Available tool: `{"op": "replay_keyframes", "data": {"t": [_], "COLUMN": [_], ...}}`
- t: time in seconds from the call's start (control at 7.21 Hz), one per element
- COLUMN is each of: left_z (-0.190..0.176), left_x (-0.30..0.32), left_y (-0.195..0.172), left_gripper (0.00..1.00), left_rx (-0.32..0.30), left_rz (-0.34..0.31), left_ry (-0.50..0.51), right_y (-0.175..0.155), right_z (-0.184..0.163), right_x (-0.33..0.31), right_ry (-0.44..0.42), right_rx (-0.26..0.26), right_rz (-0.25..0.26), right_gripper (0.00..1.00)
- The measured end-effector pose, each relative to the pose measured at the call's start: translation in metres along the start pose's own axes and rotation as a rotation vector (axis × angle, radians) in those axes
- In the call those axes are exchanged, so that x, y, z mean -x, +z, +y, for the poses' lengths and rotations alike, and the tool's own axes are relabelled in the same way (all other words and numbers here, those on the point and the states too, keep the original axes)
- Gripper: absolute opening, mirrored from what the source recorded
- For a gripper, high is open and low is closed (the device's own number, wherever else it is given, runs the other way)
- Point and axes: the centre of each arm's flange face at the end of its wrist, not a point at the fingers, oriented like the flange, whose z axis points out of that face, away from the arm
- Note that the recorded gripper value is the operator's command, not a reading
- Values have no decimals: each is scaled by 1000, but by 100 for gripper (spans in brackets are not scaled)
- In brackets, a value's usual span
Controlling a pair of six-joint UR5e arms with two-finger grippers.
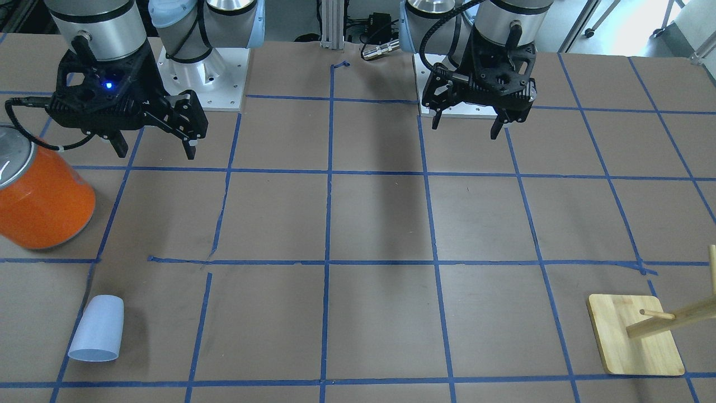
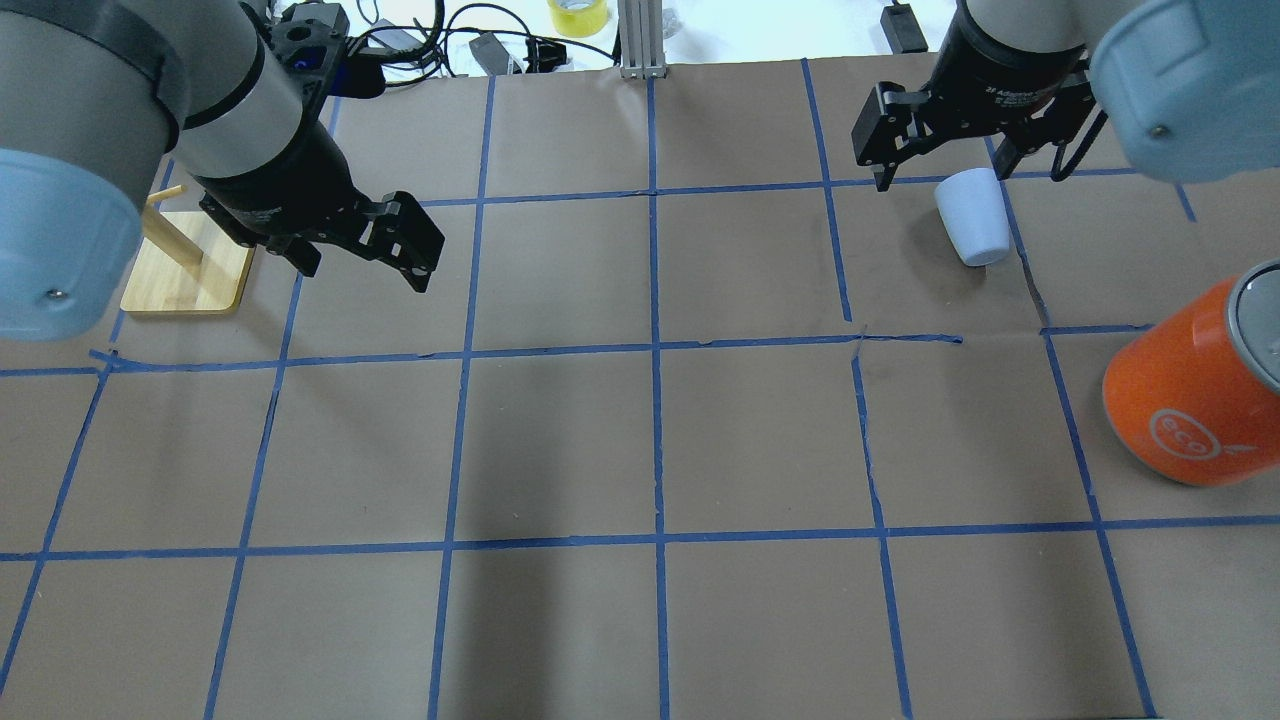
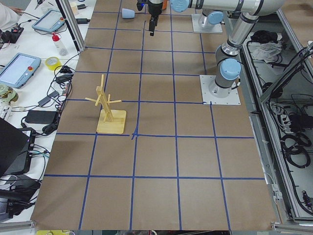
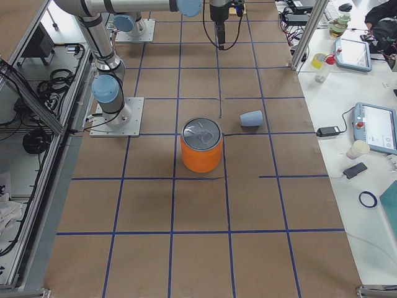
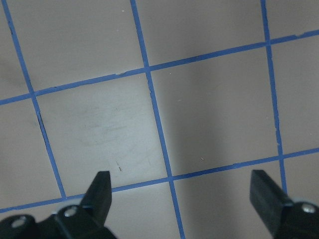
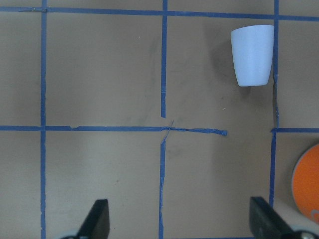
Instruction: Flip cup
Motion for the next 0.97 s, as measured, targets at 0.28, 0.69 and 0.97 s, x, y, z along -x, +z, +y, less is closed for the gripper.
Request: {"op": "replay_keyframes", "data": {"t": [0.28, 0.69, 0.97], "left_z": [0, 0, -1], "left_x": [0, 0, 0], "left_y": [3, 4, 5], "left_gripper": [100, 100, 100], "left_rx": [5, 7, 9], "left_rz": [2, 2, 3], "left_ry": [0, 0, 3], "right_y": [1, 2, 1], "right_z": [0, -1, -1], "right_x": [0, 0, -1], "right_ry": [5, 0, 3], "right_rx": [1, 2, 2], "right_rz": [1, 2, 6], "right_gripper": [100, 100, 100]}}
